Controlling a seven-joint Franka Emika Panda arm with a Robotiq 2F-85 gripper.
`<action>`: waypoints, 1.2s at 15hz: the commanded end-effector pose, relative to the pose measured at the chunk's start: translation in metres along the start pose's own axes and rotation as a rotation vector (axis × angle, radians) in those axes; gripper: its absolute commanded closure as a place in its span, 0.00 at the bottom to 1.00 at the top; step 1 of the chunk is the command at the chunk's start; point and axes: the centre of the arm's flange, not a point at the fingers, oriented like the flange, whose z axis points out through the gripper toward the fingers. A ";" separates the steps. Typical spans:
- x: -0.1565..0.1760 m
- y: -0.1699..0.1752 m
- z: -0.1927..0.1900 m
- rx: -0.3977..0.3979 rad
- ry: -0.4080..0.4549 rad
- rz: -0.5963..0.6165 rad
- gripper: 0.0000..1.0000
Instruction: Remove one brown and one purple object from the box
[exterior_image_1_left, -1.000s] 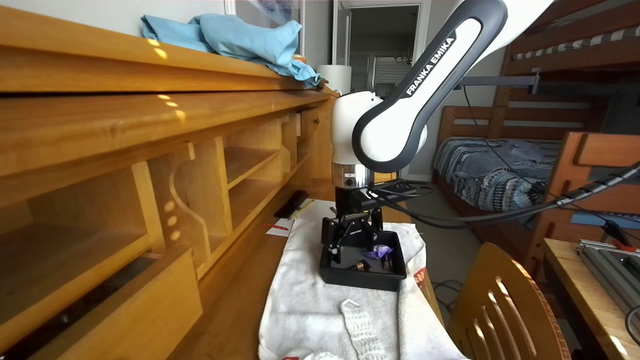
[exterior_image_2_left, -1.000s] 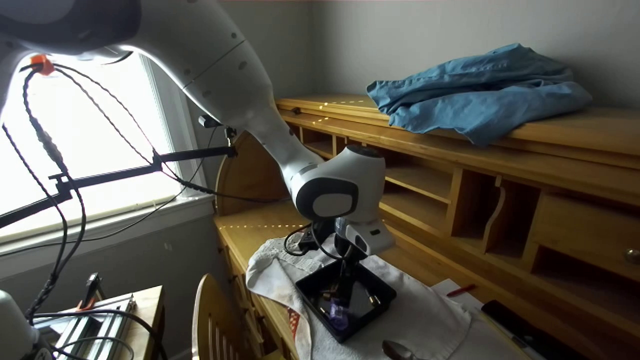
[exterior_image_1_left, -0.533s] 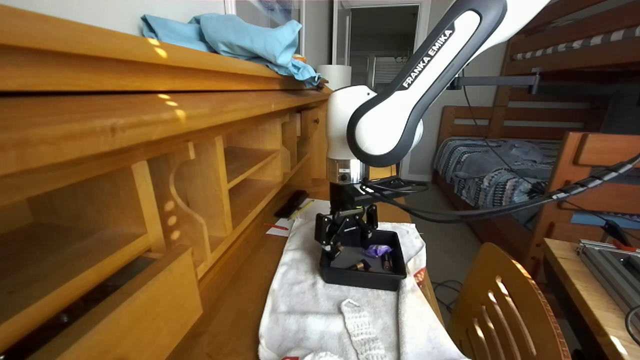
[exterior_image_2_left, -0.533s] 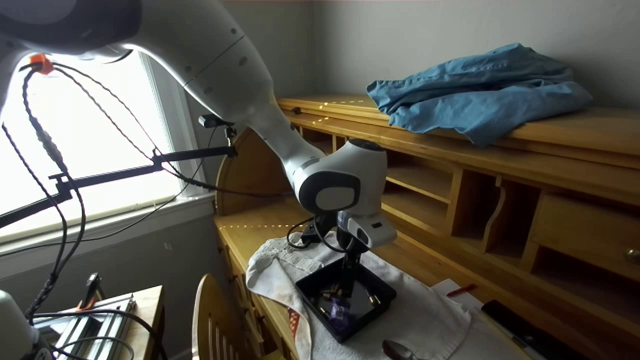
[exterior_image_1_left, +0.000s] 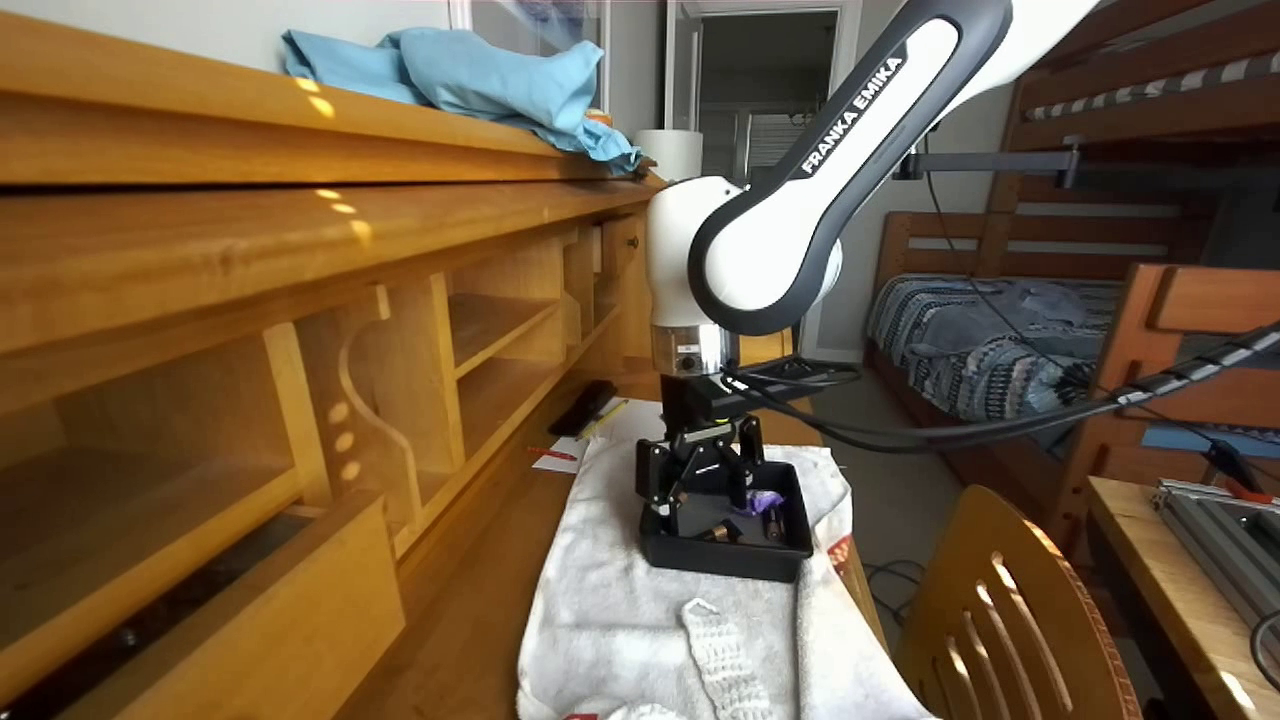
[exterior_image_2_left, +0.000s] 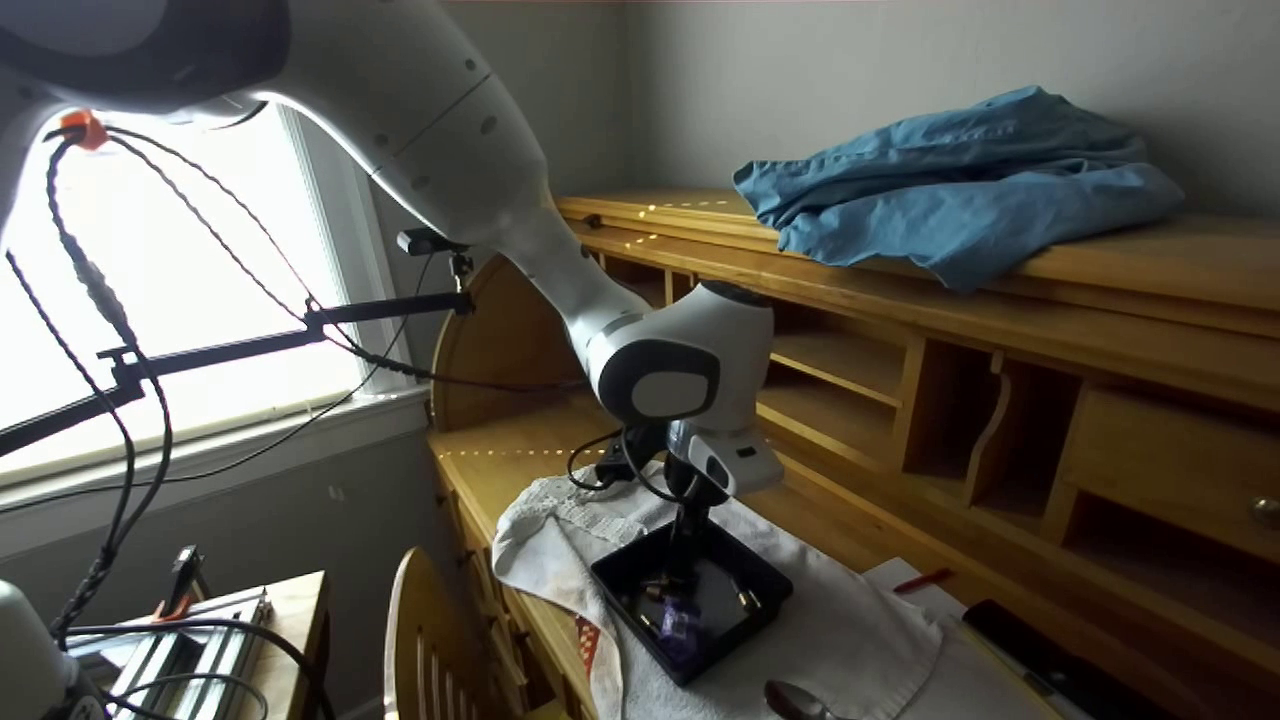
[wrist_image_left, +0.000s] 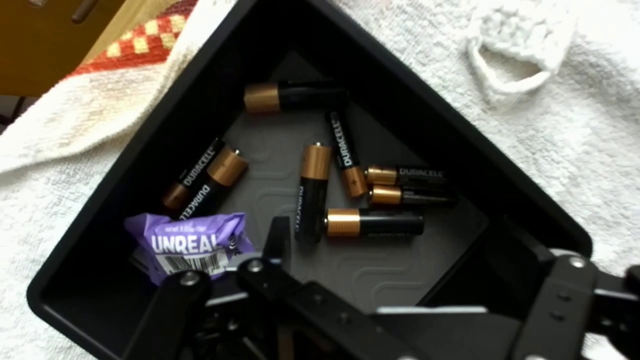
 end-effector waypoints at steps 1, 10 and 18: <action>0.009 -0.002 0.010 -0.005 -0.025 0.038 0.00; 0.015 -0.003 0.024 -0.018 -0.036 0.049 0.39; 0.019 -0.003 0.018 -0.024 -0.033 0.058 0.55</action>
